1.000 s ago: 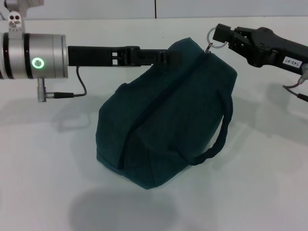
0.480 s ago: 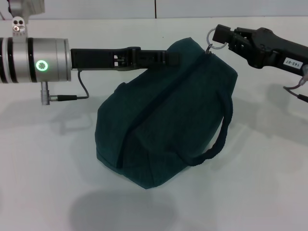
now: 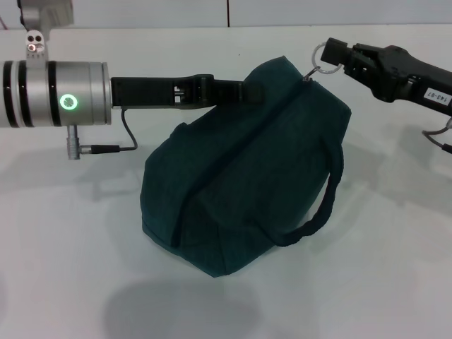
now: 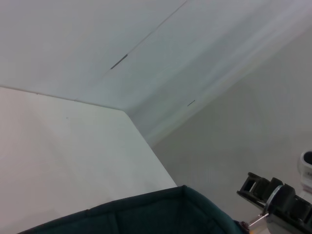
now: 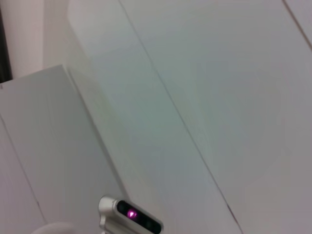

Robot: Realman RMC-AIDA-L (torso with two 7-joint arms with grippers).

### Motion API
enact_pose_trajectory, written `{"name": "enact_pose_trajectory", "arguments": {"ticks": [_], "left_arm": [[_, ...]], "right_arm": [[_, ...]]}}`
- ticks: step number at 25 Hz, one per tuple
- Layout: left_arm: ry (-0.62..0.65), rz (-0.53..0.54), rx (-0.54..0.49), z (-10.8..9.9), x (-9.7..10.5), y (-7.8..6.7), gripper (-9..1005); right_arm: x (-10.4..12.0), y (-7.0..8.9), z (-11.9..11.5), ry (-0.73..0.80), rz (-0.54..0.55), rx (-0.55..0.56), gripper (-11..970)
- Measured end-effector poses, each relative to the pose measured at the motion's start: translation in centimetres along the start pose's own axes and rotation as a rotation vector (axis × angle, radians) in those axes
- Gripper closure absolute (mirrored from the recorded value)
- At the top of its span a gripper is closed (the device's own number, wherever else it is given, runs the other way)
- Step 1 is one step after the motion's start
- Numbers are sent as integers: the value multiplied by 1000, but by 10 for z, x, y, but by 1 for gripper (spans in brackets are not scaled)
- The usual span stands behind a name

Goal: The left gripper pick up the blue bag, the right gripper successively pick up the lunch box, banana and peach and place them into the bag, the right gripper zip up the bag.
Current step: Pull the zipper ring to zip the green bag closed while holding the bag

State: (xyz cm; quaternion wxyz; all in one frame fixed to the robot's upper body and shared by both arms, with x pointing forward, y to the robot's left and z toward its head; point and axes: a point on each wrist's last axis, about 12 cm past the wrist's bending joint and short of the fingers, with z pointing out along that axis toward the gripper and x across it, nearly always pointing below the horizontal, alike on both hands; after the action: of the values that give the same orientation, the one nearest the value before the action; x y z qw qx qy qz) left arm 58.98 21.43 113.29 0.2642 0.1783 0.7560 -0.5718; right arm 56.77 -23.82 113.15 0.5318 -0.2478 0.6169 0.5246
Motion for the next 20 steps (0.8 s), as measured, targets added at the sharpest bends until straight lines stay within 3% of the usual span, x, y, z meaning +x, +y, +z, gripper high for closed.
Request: {"name": "enact_pose_trajectory", "arguments": {"ticks": [11, 16, 20], "left_arm": [[-32, 54, 100, 6, 9, -9, 835], [-29, 63, 112, 7, 13, -10, 945], [-30, 63, 119, 5, 17, -9, 948]], "right_arm": [[13, -2, -12, -56, 136, 30, 934], [24, -3, -17, -87, 254, 59, 927], [29, -3, -21, -99, 282, 75, 922]]}}
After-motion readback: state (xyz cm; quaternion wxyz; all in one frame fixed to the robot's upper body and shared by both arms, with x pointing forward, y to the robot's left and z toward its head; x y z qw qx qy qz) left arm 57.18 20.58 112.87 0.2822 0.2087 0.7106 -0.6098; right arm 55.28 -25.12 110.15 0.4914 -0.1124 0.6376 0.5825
